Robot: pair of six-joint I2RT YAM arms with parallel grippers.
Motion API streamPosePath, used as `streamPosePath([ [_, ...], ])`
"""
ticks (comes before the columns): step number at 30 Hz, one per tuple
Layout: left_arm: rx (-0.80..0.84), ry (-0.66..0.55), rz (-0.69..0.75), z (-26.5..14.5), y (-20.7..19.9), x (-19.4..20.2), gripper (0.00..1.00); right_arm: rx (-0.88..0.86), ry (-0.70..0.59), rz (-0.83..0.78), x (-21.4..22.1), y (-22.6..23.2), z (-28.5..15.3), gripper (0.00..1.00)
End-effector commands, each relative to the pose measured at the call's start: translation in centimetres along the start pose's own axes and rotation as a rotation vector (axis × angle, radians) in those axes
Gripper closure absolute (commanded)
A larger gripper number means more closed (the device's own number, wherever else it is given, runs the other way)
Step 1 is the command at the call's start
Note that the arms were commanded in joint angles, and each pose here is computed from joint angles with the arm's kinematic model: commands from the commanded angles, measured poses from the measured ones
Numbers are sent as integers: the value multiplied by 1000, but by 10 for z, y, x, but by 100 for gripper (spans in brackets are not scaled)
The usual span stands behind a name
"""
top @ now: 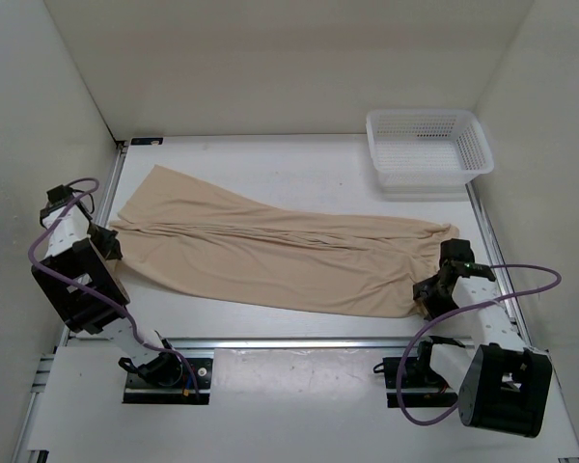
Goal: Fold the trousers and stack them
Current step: Fold the trousers
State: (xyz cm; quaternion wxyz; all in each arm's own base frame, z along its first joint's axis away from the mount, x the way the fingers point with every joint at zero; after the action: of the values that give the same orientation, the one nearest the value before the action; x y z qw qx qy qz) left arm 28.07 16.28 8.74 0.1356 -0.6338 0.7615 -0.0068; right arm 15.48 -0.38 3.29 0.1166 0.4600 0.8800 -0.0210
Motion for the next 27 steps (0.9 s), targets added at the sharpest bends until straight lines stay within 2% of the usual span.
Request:
streamPosePath([
  [1, 38, -24, -10, -10, -4, -2, 89, -24, -65, 11, -10, 2, -4, 40],
  [5, 32, -31, -1, -9, -3, -3, 89, -25, -66, 22, -9, 1, -4, 40],
  [9, 32, -31, -1, -10, -1, -2, 89, -27, -9, 26, 0, 2, -2, 40],
  [13, 25, -38, -1, -10, 0, -3, 89, -33, -46, 12, -4, 1, -2, 40],
  [26, 19, -44, 8, -10, 3, -2, 89, 14, -28, 6, -6, -1, 2, 40],
  [27, 19, -44, -1, -10, 3, -2, 89, 7, -35, -2, -9, 1, 0, 43],
])
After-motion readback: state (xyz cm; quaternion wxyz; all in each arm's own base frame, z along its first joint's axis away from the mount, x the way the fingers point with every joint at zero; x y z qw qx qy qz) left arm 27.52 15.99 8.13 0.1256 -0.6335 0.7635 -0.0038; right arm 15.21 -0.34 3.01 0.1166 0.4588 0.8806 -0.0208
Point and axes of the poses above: each gripper's point midway between its finger pads, its own z axis out along the fingers, its own y axis along the line the jaws close on, x = y × z, the point moved 1 cm from there along -z, back along the fingers, and after that the axes turned 11 degrees about -z, right-handed, at the moved point
